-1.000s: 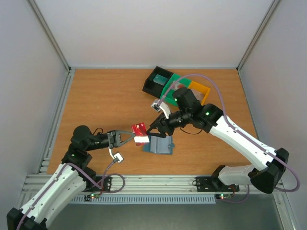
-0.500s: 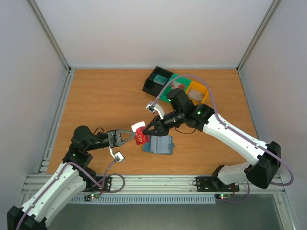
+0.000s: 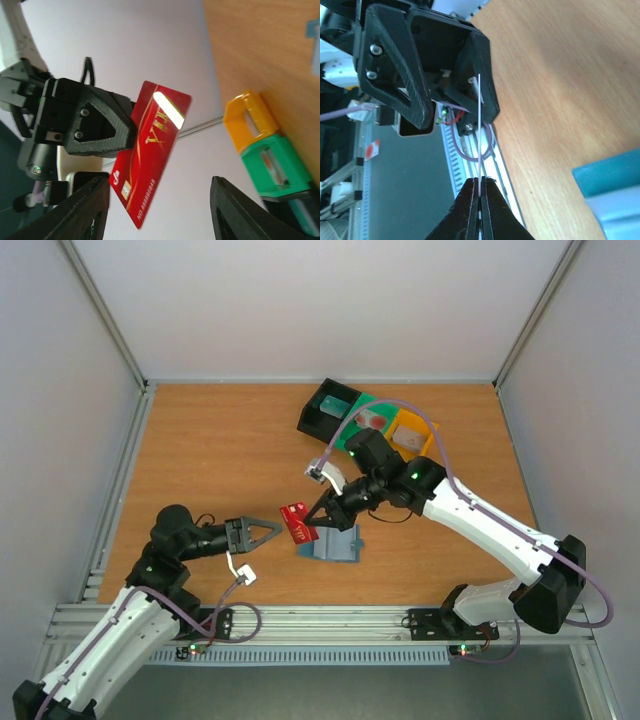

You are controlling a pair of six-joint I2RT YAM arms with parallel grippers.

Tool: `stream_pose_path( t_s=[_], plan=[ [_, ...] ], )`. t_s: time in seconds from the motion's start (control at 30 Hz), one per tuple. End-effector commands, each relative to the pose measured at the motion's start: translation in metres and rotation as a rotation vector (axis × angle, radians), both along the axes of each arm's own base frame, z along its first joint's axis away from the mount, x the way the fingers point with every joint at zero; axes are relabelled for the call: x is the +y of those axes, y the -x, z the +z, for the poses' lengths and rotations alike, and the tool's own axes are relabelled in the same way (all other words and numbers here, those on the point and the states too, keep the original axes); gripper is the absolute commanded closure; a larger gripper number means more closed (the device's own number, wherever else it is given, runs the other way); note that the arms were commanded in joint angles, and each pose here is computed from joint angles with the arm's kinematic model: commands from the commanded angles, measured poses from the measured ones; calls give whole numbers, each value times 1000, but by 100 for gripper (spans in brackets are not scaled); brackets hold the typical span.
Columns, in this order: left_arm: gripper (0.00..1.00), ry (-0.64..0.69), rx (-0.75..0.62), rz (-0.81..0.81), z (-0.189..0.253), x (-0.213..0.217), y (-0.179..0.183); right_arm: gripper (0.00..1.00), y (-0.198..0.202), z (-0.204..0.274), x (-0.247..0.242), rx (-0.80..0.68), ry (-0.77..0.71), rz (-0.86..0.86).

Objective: Take the credit cards out of the card holder

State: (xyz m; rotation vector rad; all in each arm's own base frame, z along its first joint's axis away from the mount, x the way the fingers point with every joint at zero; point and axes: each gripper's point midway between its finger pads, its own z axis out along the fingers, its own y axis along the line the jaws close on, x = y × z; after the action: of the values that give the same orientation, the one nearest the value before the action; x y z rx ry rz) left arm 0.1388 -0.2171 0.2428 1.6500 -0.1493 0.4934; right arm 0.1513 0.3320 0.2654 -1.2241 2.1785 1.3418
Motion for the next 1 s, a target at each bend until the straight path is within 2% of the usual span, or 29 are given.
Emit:
stream_pose_path(
  t_s=[0.0,0.07,0.13,0.2,0.23,0.27,0.4,0.47,0.5,0.6,0.8,0.97],
  plan=[
    [41,-84,26,31,-18,7,5,99,-9,-3,-22,-115,118,-39],
    [39,-72,160,68,-15,11,7,99,-10,-5,-31,-145,167,-47],
    [37,-7,386,121,3,14,6,99,-9,-9,-38,-164,213,-45],
    [36,117,868,217,23,15,-2,99,-2,-12,-42,-193,239,-8],
    [36,147,1042,243,33,14,-4,99,1,-13,-42,-210,247,11],
    [36,198,1278,263,39,12,-3,99,5,-12,-42,-227,250,32],
    [35,201,1774,134,51,2,30,99,15,-3,-40,-305,242,95],
    [35,228,1978,126,55,-5,23,99,21,1,-37,-347,242,127],
    [35,281,2125,172,52,-8,12,99,26,3,-33,-366,246,154],
    [38,291,2236,152,53,-13,8,98,35,2,-25,-400,280,204],
    [37,248,2234,174,42,-15,10,98,39,4,-13,-445,314,253],
    [50,198,2158,207,31,-17,16,98,39,5,-4,-463,314,281]
  ],
)
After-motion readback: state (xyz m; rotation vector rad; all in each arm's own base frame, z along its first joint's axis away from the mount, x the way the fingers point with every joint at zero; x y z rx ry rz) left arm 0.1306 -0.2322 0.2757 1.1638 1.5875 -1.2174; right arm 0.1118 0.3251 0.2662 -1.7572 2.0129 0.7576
